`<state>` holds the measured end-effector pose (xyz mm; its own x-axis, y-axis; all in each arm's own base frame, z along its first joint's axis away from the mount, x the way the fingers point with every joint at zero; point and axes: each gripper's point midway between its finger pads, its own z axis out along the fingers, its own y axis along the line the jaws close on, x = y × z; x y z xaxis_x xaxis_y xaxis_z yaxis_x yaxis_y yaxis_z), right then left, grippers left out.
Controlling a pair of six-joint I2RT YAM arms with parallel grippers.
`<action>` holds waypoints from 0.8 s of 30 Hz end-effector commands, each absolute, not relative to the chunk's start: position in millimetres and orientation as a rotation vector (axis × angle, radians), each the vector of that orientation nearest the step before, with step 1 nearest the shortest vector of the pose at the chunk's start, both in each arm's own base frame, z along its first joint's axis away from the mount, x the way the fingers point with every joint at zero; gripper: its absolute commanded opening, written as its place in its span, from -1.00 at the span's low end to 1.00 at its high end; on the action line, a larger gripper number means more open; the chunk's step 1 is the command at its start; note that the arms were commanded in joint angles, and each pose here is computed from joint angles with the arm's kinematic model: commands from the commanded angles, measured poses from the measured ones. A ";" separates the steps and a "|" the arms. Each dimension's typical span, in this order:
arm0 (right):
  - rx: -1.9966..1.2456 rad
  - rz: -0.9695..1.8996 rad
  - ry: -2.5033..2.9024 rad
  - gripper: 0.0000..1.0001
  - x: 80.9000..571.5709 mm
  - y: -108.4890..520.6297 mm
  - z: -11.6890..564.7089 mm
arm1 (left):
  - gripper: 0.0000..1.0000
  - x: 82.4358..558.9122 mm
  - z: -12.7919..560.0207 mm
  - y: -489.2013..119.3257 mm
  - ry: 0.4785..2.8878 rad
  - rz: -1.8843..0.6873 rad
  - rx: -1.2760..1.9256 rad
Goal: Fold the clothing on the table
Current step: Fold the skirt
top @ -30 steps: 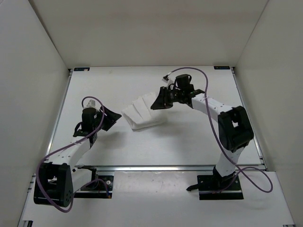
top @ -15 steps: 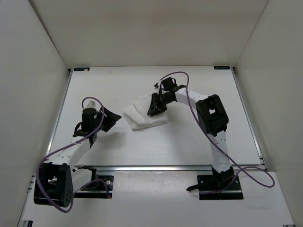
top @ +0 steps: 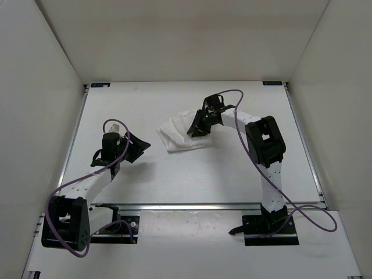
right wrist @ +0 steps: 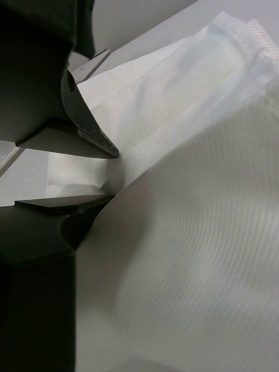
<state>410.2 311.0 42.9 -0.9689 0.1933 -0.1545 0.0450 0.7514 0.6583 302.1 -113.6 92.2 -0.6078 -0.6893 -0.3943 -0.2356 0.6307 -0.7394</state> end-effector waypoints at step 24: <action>-0.134 0.644 1.991 -0.44 376.4 239.0 228.9 | 0.97 287.1 177.4 -150.7 2.137 -0.854 -0.035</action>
<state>367.6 268.7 277.9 -0.5377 0.3062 -0.7856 -0.4272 0.7043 0.5670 293.7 -153.2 160.4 -0.7383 -0.3803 -0.5570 0.1548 0.7083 -0.6888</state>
